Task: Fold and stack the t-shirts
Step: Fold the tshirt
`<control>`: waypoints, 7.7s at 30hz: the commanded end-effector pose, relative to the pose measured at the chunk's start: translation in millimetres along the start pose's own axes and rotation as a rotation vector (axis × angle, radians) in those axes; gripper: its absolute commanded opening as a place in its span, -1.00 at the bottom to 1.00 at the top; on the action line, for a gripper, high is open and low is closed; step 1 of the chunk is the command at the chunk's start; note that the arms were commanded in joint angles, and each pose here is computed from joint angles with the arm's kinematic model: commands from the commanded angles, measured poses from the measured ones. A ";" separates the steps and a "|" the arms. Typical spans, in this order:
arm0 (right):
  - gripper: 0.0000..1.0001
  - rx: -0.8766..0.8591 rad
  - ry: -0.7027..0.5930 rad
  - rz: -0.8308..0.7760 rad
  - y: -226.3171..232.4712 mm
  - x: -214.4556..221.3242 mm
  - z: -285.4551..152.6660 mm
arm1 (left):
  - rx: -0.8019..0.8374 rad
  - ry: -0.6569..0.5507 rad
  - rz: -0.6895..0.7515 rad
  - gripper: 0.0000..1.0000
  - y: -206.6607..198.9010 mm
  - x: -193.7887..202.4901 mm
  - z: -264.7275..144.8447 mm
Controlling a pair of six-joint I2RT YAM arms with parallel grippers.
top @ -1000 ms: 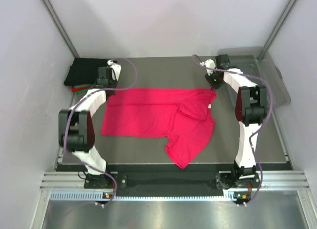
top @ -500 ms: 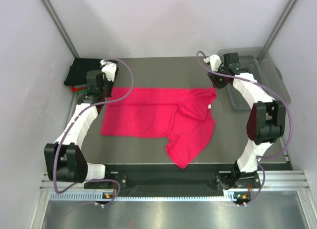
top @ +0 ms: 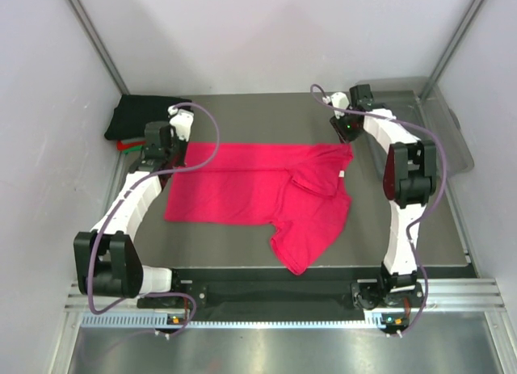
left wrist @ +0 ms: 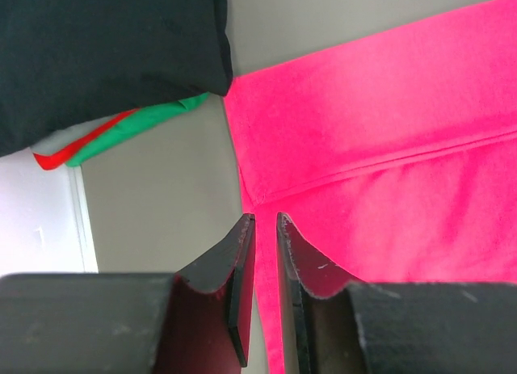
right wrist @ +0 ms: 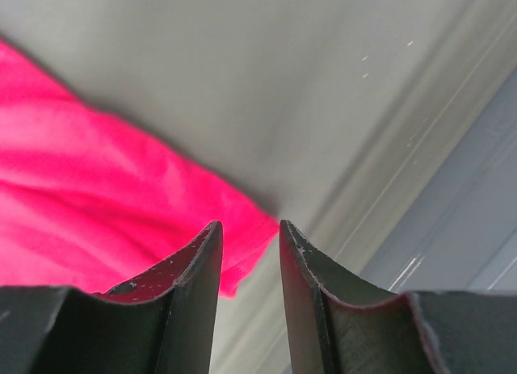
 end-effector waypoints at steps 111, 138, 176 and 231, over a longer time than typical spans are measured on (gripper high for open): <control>-0.28 -0.788 -0.224 -0.981 332.2 171.5 -170.0 | 0.175 0.141 0.045 -0.33 -31.3 46.0 -19.5; -0.97 -0.724 -0.215 -0.992 330.3 138.5 -201.3 | 0.205 0.309 0.117 -0.26 -29.4 71.4 -36.6; -0.93 -0.650 -0.197 -0.927 320.9 160.3 -202.5 | 0.414 0.704 0.193 0.25 -57.8 188.2 -28.2; -1.00 0.055 -0.336 -0.392 59.2 -63.0 -138.4 | 0.212 0.541 0.146 -1.00 -26.5 80.3 53.0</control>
Point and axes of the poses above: each gripper's point midway between its finger pads, its own z axis out along the fingers, its own y axis along the line the jaws close on, x = y × z, the point moved 1 cm from there along -z, back along the fingers, and after that the axes turned 5 degrees about -z, right-handed, at the moved point
